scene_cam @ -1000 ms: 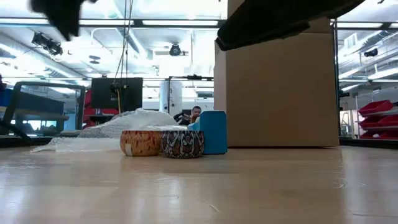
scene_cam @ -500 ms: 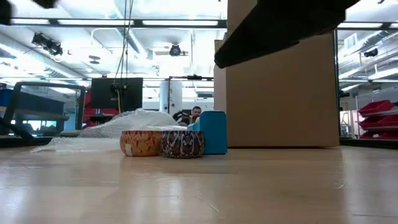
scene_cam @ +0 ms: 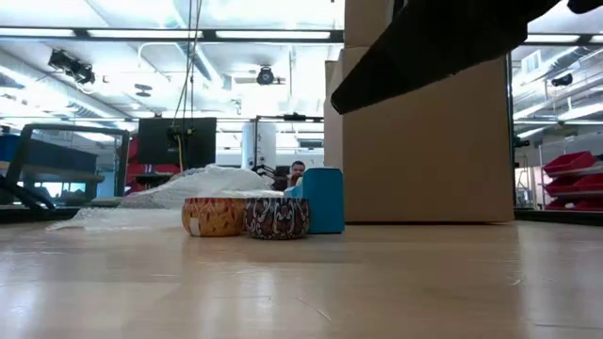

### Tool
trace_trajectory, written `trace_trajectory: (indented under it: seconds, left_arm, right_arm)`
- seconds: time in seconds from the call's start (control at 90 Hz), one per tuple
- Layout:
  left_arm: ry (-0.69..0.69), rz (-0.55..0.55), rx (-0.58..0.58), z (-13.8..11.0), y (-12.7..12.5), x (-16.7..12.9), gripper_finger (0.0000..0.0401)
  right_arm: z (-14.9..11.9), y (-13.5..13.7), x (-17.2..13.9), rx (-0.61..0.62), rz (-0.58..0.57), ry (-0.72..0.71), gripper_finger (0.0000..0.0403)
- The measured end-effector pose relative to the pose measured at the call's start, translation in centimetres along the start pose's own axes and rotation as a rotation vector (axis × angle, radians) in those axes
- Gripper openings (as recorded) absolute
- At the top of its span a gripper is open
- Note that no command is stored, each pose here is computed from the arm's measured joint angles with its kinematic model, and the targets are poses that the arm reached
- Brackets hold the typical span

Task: Wrap mug
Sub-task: Wrap the purple mug with the transparent bubble wrap

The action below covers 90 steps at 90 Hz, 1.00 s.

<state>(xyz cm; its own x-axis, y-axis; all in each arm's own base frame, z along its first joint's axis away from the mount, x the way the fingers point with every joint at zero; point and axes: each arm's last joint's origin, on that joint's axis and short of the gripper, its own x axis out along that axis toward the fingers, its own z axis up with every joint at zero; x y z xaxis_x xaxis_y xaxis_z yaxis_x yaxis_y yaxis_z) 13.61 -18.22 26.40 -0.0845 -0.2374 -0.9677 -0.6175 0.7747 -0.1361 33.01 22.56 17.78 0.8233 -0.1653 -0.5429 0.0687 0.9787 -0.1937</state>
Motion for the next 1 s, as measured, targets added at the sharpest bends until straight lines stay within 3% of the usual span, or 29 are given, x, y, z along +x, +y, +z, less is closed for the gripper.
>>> trace_trajectory:
  seconds: [0.344, 0.511, 0.744, 1.0]
  left_arm:
    - [-0.11, -0.04, 0.034, -0.2, -0.9, 0.8, 0.0188]
    - [-0.104, 0.032, 0.016, 0.3, 0.0, 2.9, 0.0188]
    - [-0.121, -0.007, 0.021, 1.1, 0.8, 6.0, 0.0188]
    - [-0.135, 0.03, -0.003, 1.9, 1.8, 7.3, 0.0188]
  right_arm:
    - [-0.1, 0.1, -0.1, 0.011, 0.002, 0.002, 0.0073]
    - [-0.1, 0.1, -0.1, 0.021, 0.012, 0.008, 0.0073]
    - [-0.1, 0.1, -0.1, 0.045, 0.018, 0.01, 0.0073]
    - [-0.2, 0.3, -0.2, 0.059, 0.023, 0.011, 0.0073]
